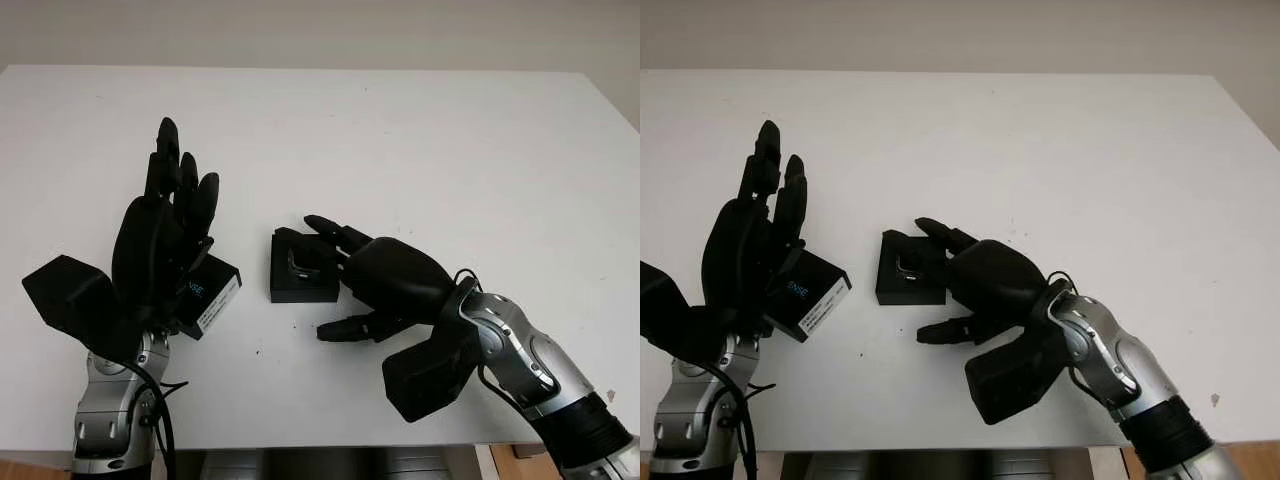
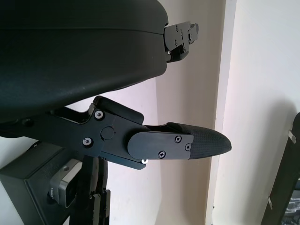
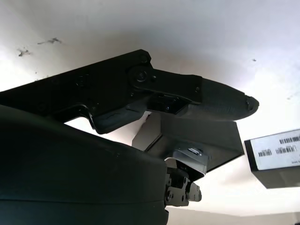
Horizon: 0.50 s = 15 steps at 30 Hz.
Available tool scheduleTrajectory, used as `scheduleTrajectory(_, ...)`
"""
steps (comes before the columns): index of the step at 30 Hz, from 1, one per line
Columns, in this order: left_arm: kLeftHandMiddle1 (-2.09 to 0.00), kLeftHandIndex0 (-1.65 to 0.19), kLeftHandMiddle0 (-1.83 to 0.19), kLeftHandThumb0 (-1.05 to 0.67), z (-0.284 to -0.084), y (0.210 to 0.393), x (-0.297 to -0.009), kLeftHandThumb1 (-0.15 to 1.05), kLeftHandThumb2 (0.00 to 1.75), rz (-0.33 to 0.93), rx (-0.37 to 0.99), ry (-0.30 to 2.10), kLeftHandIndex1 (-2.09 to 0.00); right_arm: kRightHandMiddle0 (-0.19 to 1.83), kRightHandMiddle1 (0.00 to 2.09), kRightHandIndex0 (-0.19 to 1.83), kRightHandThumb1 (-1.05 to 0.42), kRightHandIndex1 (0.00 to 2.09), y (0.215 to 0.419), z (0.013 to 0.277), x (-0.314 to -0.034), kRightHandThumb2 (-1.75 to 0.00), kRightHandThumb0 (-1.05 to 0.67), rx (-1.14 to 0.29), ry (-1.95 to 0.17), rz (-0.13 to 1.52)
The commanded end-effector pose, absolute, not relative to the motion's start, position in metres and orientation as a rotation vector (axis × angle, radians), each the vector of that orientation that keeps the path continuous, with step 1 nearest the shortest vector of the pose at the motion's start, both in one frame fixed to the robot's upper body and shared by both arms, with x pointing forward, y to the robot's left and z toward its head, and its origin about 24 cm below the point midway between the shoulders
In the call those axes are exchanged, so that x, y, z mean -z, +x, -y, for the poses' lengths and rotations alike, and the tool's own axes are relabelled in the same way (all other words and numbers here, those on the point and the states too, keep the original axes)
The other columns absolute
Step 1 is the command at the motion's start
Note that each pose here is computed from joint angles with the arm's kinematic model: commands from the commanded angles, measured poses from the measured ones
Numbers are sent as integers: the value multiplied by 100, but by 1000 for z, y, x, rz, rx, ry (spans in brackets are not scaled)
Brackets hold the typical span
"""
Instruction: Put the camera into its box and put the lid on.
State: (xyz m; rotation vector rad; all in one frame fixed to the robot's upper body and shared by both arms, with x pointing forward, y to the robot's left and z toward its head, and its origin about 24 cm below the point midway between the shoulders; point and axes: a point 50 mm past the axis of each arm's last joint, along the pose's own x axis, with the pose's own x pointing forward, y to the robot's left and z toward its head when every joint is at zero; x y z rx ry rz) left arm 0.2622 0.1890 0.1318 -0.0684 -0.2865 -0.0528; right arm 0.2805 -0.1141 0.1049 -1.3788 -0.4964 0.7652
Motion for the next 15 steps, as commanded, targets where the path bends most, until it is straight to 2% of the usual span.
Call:
scheduleTrajectory(1, 0, 19, 19, -75, -190, 259, -135, 105, 36, 298, 46, -64, 0, 3, 9, -12, -105, 3, 278, 116, -99, -70, -95, -804, -1420, 486)
scheduleTrajectory(15, 0, 19, 19, -78, -190, 260, -137, 105, 33, 298, 45, -60, 0, 21, 14, -11, -105, 6, 281, 113, -105, -72, -98, -836, -1534, 531)
